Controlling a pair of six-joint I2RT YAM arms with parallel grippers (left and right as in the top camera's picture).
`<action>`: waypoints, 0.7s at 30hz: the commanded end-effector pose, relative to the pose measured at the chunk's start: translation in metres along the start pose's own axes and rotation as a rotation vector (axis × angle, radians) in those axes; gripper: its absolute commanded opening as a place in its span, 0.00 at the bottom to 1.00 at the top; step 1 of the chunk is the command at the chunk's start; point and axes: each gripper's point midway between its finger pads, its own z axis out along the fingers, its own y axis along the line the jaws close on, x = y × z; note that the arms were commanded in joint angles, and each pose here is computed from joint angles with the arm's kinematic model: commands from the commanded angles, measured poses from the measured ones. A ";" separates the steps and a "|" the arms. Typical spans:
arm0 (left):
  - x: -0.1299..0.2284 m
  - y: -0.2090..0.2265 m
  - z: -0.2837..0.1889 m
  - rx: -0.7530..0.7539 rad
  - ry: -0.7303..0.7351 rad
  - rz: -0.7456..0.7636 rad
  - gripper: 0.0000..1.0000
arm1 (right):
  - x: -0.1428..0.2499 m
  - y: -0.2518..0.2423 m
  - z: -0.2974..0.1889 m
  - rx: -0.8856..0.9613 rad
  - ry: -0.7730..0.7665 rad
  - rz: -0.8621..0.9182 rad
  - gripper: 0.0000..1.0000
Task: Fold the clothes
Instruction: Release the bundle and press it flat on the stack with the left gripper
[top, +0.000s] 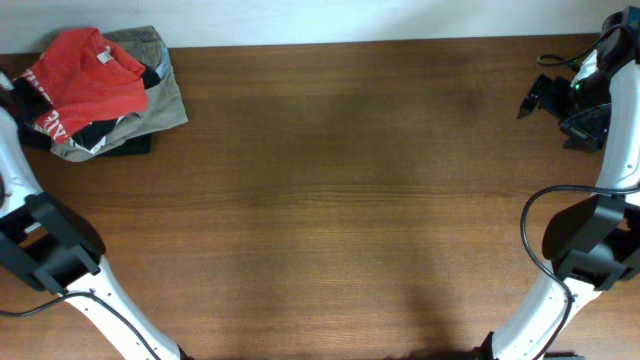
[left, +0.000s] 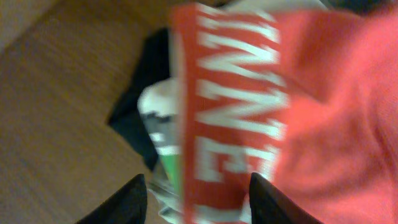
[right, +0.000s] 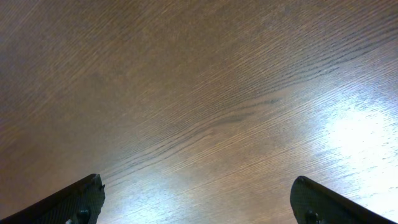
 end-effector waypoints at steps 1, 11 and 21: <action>-0.047 0.000 -0.053 0.000 -0.150 -0.061 0.87 | -0.001 0.002 -0.002 -0.008 -0.007 -0.012 0.99; -0.057 -0.051 -0.060 0.147 -0.189 -0.061 0.01 | -0.001 0.002 -0.002 -0.008 -0.007 -0.012 0.99; -0.016 -0.049 0.026 0.133 -0.066 0.022 0.01 | -0.001 0.002 -0.002 -0.008 -0.007 -0.012 0.99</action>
